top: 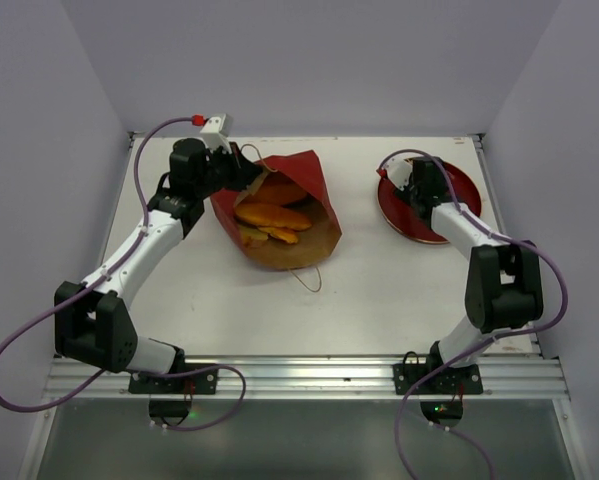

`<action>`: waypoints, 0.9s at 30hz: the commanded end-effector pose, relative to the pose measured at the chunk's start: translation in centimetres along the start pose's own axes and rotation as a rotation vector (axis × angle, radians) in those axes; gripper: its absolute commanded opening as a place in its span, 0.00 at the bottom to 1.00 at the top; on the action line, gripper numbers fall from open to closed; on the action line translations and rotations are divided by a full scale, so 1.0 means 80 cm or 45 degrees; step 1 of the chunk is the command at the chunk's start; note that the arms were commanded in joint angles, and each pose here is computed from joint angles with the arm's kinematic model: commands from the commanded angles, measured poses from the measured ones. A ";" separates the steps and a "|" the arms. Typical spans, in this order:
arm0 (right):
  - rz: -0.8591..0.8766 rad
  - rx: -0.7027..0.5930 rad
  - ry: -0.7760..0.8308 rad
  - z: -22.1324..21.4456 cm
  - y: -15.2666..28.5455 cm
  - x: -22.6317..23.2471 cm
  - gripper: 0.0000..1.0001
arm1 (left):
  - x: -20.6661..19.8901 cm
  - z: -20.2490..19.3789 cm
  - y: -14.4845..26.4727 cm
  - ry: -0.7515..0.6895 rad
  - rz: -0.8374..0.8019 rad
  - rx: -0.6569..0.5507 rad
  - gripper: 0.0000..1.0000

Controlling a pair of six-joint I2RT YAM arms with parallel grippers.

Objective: Take the fake bread out of the paper bag

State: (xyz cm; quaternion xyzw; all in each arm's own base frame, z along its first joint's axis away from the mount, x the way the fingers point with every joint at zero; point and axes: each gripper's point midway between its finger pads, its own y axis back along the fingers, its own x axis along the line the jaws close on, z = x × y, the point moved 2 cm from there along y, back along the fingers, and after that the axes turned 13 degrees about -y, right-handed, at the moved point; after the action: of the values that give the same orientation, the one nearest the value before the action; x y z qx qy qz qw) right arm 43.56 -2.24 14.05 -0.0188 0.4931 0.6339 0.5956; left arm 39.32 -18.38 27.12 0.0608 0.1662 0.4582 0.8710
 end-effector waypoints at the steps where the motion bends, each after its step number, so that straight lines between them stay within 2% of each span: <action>1: -0.028 -0.097 -0.092 0.024 0.020 -0.018 0.50 | -0.004 0.010 0.009 -0.048 -0.005 -0.043 0.00; 21: 0.084 -0.168 -0.262 0.040 0.046 -0.014 0.52 | -0.006 0.019 0.010 -0.059 -0.007 -0.058 0.00; 27: 0.198 -0.250 -0.350 0.055 0.086 -0.014 0.50 | -0.007 0.021 0.010 -0.059 -0.011 -0.063 0.00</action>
State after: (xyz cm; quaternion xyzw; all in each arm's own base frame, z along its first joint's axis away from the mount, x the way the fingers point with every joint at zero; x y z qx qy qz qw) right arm 41.30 -0.13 15.70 0.0561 0.4166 0.6879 0.5917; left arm 39.19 -18.34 27.16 0.0605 0.1656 0.4584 0.8711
